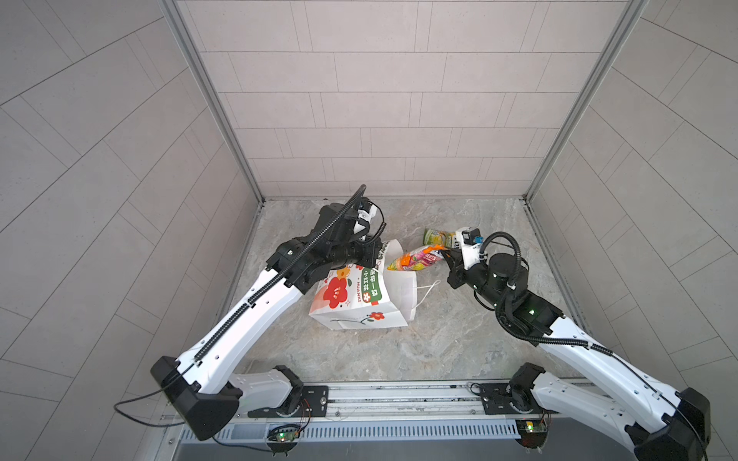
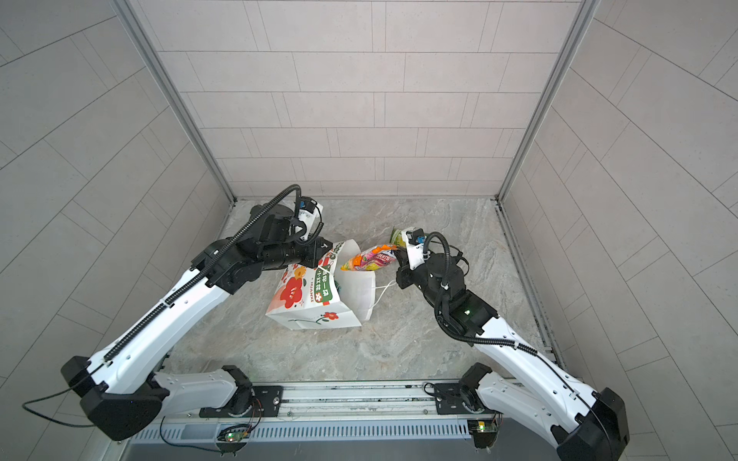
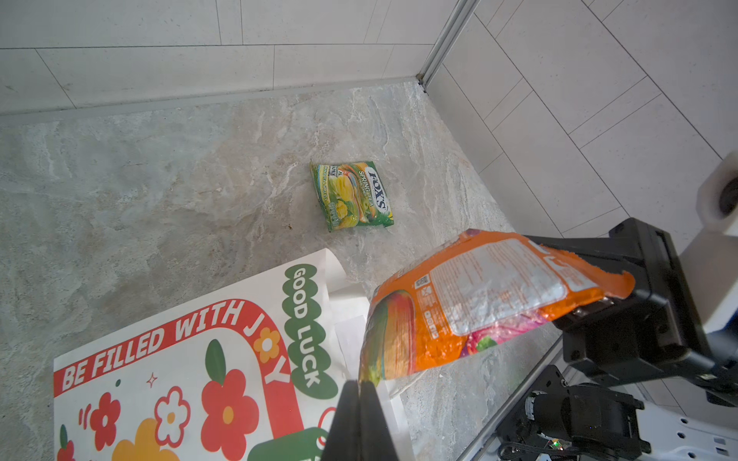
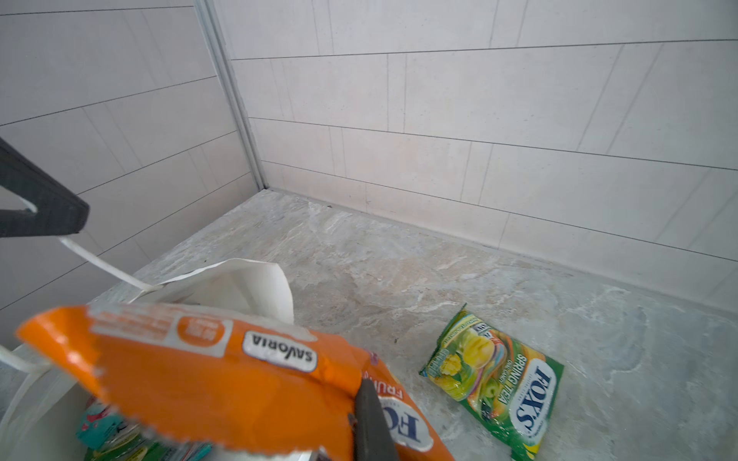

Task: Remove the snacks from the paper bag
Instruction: 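Lift the orange packet out of the bag with the right gripper, then lower the orange packet beside the green packet and open the right gripper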

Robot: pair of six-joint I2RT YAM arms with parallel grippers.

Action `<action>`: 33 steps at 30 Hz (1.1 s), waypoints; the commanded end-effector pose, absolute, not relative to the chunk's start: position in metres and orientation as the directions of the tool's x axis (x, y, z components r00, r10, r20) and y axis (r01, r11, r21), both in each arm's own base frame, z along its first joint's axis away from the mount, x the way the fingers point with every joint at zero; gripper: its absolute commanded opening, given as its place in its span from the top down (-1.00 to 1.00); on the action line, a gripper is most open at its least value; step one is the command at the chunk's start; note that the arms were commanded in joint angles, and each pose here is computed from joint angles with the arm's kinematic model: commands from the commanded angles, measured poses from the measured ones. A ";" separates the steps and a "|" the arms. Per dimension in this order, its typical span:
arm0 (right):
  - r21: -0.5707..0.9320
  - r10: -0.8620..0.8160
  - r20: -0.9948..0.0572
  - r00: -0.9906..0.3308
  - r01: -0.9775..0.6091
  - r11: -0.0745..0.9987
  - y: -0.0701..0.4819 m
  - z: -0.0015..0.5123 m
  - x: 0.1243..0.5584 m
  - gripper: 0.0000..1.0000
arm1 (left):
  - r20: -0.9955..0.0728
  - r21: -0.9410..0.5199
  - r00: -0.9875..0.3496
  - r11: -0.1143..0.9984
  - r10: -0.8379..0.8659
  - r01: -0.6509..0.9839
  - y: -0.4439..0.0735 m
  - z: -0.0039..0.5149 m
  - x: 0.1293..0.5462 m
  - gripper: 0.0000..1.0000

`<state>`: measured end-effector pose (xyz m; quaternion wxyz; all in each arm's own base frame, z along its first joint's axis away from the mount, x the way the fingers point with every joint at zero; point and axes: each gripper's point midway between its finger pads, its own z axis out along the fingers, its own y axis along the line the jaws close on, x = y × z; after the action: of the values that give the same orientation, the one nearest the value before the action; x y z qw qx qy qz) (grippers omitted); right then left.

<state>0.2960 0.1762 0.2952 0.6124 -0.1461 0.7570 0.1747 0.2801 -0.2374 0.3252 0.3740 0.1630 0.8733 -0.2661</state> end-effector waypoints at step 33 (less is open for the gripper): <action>0.381 0.428 -0.780 -0.457 0.197 0.903 -0.024 0.219 0.409 1.00 | -0.759 -0.350 -0.644 0.773 0.096 0.529 -0.246 0.337 0.279 1.00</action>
<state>0.3900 -0.0227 0.1963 0.4504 0.1652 0.8745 0.0714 0.2777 -0.2424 0.3239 0.3650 0.1706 0.8723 -0.2772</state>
